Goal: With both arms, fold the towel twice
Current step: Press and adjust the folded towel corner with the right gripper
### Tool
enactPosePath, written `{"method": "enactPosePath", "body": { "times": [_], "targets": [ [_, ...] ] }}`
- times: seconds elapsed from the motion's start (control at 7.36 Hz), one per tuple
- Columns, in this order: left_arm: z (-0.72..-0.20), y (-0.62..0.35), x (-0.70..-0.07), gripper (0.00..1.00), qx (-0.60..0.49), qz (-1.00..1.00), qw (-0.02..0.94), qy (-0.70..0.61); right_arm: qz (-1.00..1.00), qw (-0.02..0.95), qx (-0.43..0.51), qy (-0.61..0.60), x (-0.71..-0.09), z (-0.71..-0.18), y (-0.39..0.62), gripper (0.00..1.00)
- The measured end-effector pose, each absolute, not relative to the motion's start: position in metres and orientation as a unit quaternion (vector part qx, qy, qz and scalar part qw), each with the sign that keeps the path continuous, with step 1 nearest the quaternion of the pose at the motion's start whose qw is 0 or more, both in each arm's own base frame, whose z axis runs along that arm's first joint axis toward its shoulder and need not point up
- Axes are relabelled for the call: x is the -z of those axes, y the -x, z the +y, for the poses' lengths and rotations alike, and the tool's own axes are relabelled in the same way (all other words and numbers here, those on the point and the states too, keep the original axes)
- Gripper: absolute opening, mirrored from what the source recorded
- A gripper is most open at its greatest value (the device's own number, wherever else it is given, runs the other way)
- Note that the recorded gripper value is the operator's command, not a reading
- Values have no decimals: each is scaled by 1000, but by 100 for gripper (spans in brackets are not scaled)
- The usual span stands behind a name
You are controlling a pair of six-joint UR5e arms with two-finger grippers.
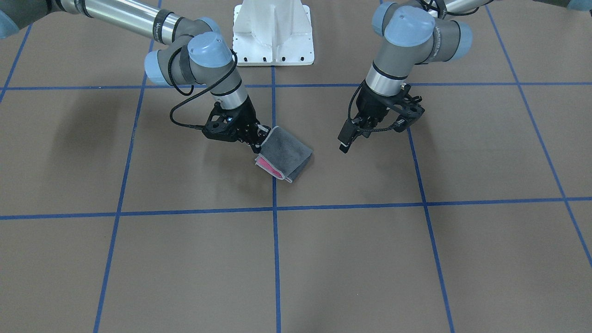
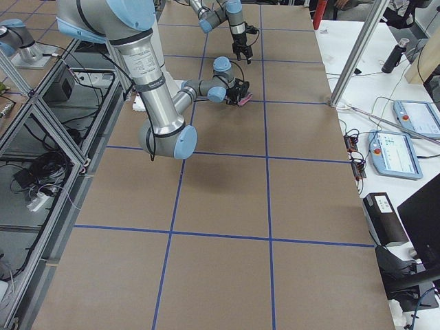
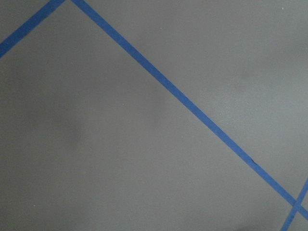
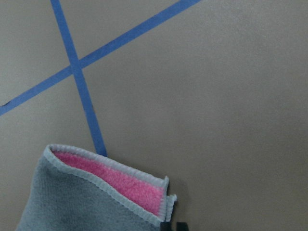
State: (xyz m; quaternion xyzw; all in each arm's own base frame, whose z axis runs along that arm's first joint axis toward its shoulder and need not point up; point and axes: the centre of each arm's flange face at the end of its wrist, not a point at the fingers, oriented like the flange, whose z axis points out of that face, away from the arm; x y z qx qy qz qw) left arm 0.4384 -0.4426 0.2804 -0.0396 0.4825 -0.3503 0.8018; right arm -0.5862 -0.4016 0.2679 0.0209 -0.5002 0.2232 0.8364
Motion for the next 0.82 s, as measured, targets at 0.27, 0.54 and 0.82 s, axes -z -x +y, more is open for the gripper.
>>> {"method": "enactPosePath", "body": {
  "times": [0.27, 0.54, 0.82],
  "targets": [
    [-443, -439, -279, 100, 350, 483, 801, 40, -503, 835, -222, -22, -262, -401, 584, 0],
    [-443, -439, -279, 100, 351, 483, 801, 40, -502, 835, -222, -25, -255, -405, 580, 0],
    [-443, -439, -278, 100, 351, 484, 800, 40, -503, 833, -227, -30, -250, -414, 574, 0]
  ]
}}
